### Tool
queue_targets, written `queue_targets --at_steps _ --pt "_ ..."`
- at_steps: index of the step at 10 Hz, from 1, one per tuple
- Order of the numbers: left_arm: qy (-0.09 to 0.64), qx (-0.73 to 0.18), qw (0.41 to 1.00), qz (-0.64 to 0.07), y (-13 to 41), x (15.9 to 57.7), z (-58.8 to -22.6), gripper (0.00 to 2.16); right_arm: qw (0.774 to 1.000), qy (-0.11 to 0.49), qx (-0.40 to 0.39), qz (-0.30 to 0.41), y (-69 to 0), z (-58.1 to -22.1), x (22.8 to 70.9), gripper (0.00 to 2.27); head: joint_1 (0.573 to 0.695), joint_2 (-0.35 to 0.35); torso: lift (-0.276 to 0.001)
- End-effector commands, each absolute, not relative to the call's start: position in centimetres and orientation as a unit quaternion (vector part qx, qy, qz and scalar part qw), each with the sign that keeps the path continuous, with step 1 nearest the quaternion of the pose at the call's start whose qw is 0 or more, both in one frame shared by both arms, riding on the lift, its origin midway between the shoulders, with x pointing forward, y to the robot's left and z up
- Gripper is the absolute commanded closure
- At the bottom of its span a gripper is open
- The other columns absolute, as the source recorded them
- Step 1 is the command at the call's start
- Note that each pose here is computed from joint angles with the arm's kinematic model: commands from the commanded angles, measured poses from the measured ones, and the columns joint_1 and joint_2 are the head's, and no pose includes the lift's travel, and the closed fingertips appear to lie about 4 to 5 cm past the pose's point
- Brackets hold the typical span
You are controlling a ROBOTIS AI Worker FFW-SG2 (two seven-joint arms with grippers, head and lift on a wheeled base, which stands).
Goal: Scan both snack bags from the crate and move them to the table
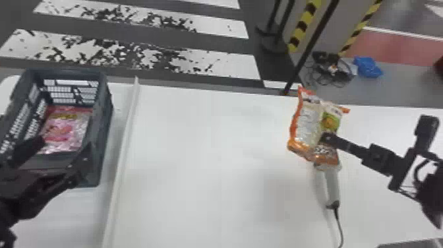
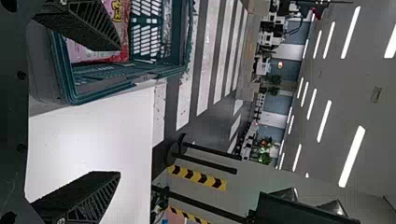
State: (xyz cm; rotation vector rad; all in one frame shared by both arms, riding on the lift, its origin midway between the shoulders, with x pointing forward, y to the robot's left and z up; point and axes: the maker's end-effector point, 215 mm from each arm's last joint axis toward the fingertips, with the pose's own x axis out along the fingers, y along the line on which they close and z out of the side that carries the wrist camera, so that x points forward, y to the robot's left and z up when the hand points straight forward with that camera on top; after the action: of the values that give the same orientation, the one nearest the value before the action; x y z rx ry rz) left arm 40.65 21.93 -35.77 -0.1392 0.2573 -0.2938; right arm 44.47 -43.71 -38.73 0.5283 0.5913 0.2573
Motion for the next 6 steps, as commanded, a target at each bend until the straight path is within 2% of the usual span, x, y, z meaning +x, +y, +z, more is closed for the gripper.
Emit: queue_targets --at_steps 1,3,4,6 --pt "0.13 -0.069 0.978 -0.146 21.9 40.6 -36.0 0.04 0.926 0.254 0.271 0.073 -48.2 -38.1 45.0 2.12 0.695 -0.26 -0.087" --pt "0.132 -0.069 0.978 -0.147 21.8 40.5 -36.3 0.04 0.936 0.22 0.274 -0.009 -54.7 -38.8 44.9 2.12 0.695 -0.342 -0.087" --pt "0.133 -0.069 0.978 -0.147 21.7 40.5 -36.4 0.04 0.94 0.187 0.278 -0.061 -58.1 -39.1 44.9 2.12 0.695 -0.35 -0.087" --pt "0.128 -0.068 0.978 -0.151 21.4 40.6 -36.0 0.04 0.935 0.178 0.269 -0.148 -62.8 -41.7 43.5 2.12 0.695 -0.35 -0.087"
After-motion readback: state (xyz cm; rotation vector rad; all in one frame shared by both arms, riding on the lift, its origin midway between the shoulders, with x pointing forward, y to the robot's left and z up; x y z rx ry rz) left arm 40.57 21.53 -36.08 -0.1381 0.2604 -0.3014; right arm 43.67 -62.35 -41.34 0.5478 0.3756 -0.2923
